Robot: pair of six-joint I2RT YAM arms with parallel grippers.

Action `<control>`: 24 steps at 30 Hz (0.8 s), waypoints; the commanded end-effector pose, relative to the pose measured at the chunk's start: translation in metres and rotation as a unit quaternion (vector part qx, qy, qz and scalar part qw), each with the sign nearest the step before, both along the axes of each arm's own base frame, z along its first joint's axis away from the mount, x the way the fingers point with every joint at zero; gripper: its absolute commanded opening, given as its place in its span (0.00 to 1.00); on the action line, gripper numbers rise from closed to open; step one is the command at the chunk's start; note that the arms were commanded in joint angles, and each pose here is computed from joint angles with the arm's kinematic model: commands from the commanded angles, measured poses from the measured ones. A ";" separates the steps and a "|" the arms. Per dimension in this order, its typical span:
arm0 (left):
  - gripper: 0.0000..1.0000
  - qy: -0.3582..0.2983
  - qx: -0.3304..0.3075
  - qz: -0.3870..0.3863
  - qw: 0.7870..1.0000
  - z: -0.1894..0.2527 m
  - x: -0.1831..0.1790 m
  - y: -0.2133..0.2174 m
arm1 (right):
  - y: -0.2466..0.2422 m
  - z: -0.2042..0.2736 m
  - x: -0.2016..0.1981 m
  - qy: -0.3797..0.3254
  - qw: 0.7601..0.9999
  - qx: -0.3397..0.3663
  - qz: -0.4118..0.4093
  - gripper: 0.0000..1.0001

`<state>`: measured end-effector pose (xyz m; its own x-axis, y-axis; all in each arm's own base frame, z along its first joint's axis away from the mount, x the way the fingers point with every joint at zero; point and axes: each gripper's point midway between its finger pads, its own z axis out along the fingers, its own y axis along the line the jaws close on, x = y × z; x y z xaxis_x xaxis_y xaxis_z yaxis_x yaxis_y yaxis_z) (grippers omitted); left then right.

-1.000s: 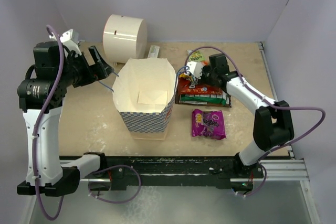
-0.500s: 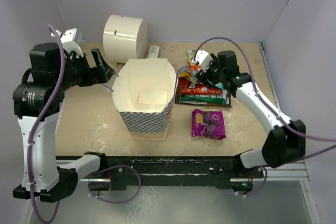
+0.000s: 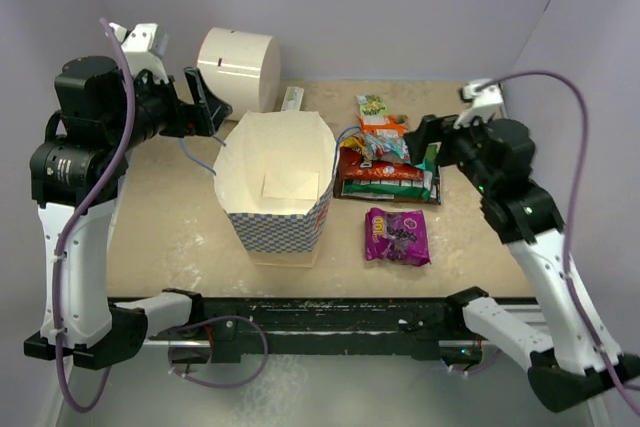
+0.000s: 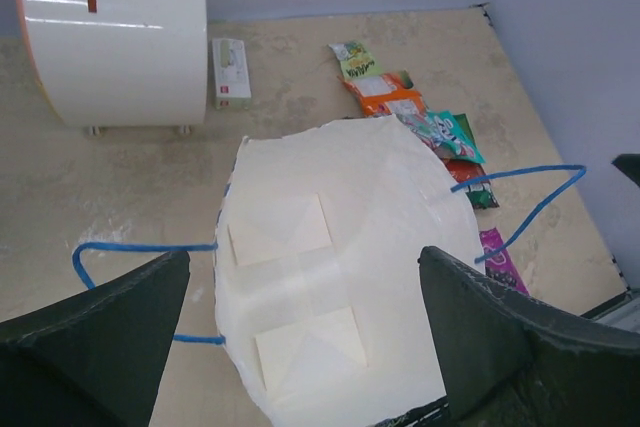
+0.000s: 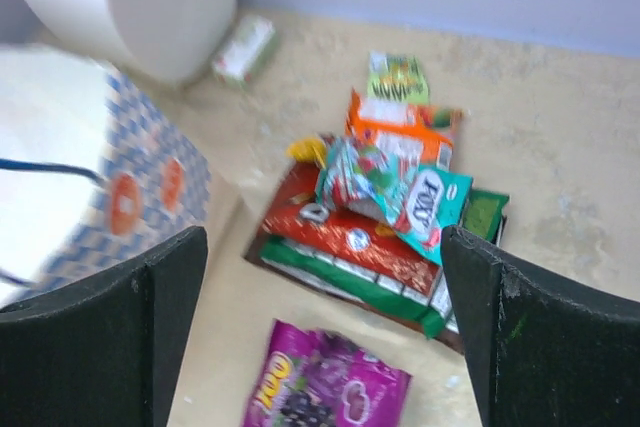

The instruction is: Take the snacks out of the paper bag

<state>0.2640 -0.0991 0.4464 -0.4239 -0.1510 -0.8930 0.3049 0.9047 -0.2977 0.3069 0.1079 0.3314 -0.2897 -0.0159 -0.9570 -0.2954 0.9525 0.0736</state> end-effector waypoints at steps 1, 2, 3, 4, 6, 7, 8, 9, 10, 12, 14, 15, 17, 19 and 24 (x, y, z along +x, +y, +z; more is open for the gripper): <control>0.99 -0.100 -0.045 -0.016 0.994 0.056 0.007 -0.011 | -0.019 0.106 -0.050 -0.109 0.984 0.137 -0.041 1.00; 0.99 -0.115 -0.054 -0.013 0.992 0.064 0.006 -0.011 | -0.023 0.121 -0.060 -0.128 0.979 0.150 -0.042 1.00; 0.99 -0.130 -0.059 -0.008 0.990 0.071 0.005 -0.009 | -0.028 0.134 -0.069 -0.144 0.976 0.158 -0.046 0.99; 0.99 -0.147 -0.061 -0.003 0.987 0.078 0.002 -0.007 | -0.037 0.146 -0.078 -0.158 0.972 0.163 -0.060 1.00; 0.99 -0.180 -0.062 0.014 0.982 0.090 -0.005 0.001 | -0.056 0.166 -0.092 -0.179 0.964 0.171 -0.096 0.99; 0.99 -0.197 -0.061 0.023 0.978 0.095 -0.009 0.005 | -0.063 0.172 -0.098 -0.182 0.962 0.171 -0.111 0.99; 0.99 -0.209 -0.062 0.036 0.975 0.098 -0.013 0.011 | -0.069 0.177 -0.103 -0.186 0.961 0.168 -0.120 1.00; 0.99 -0.220 -0.062 0.050 0.972 0.100 -0.017 0.016 | -0.073 0.181 -0.107 -0.189 0.960 0.163 -0.126 1.00; 0.99 -0.226 -0.061 0.067 0.970 0.100 -0.020 0.023 | -0.076 0.185 -0.111 -0.192 0.959 0.161 -0.129 0.99; 0.99 -0.228 -0.060 0.101 0.967 0.095 -0.023 0.035 | -0.081 0.193 -0.117 -0.201 0.957 0.163 -0.134 0.99; 0.99 -0.226 -0.059 0.126 0.964 0.091 -0.027 0.045 | -0.084 0.200 -0.122 -0.210 0.953 0.169 -0.138 0.99; 0.99 -0.228 -0.059 0.131 0.963 0.091 -0.029 0.047 | -0.085 0.202 -0.123 -0.213 0.952 0.172 -0.141 0.99; 0.99 -0.234 -0.057 0.133 0.961 0.093 -0.033 0.049 | -0.088 0.204 -0.123 -0.215 0.950 0.173 -0.148 1.00; 0.99 -0.237 -0.054 0.135 0.961 0.096 -0.034 0.050 | -0.092 0.203 -0.121 -0.212 0.949 0.170 -0.160 1.00; 0.99 -0.230 -0.045 0.143 0.962 0.098 -0.033 0.053 | -0.101 0.201 -0.118 -0.203 0.949 0.151 -0.187 0.99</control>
<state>0.2240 -0.0504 0.5354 0.0618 -0.2951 -0.9535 0.1944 0.9405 -0.2785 0.1918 0.0207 0.5211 0.1406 0.3086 -0.9407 -0.0663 0.9510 0.3021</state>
